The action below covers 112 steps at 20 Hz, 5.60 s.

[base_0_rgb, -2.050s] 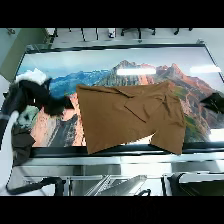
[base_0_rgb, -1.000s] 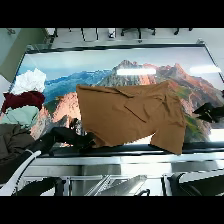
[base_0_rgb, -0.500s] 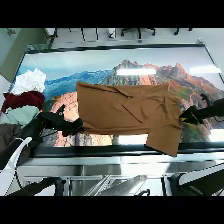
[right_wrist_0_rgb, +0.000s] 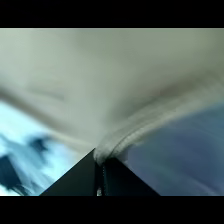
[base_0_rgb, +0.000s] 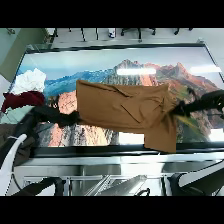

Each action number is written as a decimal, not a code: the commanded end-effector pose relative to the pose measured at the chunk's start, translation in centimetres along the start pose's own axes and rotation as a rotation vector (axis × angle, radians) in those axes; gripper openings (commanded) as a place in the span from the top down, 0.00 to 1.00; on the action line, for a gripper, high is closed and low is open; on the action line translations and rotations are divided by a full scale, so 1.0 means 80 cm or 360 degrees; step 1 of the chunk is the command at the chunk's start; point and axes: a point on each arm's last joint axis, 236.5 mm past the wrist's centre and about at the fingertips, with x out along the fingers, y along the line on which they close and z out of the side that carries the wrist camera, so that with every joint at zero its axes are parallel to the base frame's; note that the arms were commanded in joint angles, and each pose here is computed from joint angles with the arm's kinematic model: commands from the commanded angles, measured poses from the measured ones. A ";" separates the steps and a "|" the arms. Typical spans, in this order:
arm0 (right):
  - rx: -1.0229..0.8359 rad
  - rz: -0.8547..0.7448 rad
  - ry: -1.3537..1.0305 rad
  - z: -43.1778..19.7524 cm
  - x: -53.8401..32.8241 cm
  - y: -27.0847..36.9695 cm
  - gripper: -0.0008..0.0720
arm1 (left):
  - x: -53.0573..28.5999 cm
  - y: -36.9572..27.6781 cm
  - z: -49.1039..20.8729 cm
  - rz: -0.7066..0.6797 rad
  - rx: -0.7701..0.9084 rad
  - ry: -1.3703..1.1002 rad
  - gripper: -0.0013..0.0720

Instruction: Fold the shirts.

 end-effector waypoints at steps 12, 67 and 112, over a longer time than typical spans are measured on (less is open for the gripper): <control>-0.2064 -0.0504 -0.2379 -0.249 -0.385 0.709 0.96 | -0.776 -0.302 -0.106 -0.0483 0.0921 -0.2373 0.97; -0.0309 -0.0589 -0.1428 0.224 -0.059 0.081 0.96 | -0.014 0.011 0.339 0.0149 0.0259 -0.0483 0.97; 0.0506 -0.0346 -0.0421 -0.091 -0.116 -0.100 0.25 | 0.003 0.133 -0.003 0.0539 0.0029 0.0736 0.03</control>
